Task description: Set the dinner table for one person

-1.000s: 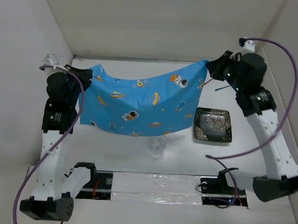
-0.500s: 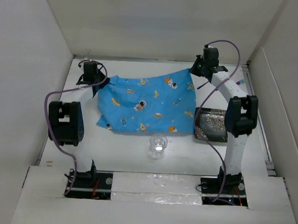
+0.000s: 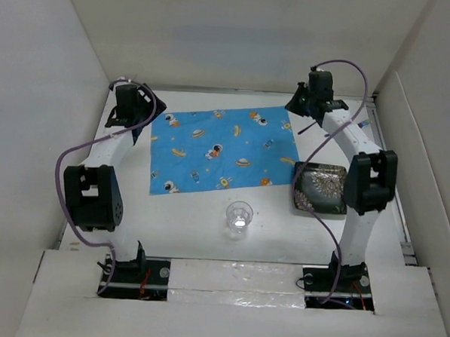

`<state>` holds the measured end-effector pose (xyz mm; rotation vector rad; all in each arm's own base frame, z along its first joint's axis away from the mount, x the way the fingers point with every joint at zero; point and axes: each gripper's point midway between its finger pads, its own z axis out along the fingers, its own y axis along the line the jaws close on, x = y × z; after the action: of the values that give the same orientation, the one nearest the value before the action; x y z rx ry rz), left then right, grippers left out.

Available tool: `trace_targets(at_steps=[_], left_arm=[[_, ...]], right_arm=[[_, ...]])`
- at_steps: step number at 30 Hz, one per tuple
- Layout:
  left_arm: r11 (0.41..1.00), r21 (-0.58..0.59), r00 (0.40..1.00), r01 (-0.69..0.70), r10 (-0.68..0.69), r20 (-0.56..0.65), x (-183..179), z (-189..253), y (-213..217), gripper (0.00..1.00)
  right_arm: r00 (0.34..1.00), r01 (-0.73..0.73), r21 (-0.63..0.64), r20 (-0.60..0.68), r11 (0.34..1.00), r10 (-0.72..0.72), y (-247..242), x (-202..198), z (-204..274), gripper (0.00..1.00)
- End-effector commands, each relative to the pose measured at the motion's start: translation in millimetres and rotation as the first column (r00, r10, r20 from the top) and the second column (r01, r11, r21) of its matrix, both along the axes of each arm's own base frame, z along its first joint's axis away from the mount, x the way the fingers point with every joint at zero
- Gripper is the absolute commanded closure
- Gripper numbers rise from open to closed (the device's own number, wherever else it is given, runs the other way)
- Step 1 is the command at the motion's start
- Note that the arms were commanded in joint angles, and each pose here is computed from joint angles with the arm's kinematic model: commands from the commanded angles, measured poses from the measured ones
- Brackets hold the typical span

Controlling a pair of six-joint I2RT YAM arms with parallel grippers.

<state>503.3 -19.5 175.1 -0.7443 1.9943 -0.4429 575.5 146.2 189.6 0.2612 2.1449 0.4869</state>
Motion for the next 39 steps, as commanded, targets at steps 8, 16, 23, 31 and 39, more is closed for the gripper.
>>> trace_targets(at_steps=[8,16,23,31,39], left_arm=[[0.945,0.016,0.935,0.326,-0.320,-0.151,-121.1,-38.6,-109.1,0.41],[0.947,-0.015,0.907,0.320,-0.311,-0.285,-155.5,-90.6,-99.6,0.41],[0.945,0.018,0.894,0.327,-0.303,-0.331,-156.7,-103.0,-93.9,0.42],[0.954,0.078,0.913,0.291,-0.253,-0.319,-143.4,-97.4,-84.4,0.42],[0.949,0.104,0.906,0.297,-0.246,-0.344,-149.0,-102.9,-79.2,0.42]], right_arm=[[0.990,-0.050,0.011,-0.130,0.999,0.051,25.8,-170.5,-38.7,0.86],[0.943,-0.074,-0.202,-0.334,0.977,0.002,33.4,-205.8,-110.1,0.51],[0.899,-0.046,-0.404,-0.415,0.914,-0.138,33.2,-216.8,-146.0,0.50],[0.841,-0.090,-0.439,-0.514,0.894,-0.168,39.4,-255.7,-189.1,0.79],[0.830,-0.082,-0.404,-0.534,0.911,-0.162,42.0,-290.0,-186.8,0.89]])
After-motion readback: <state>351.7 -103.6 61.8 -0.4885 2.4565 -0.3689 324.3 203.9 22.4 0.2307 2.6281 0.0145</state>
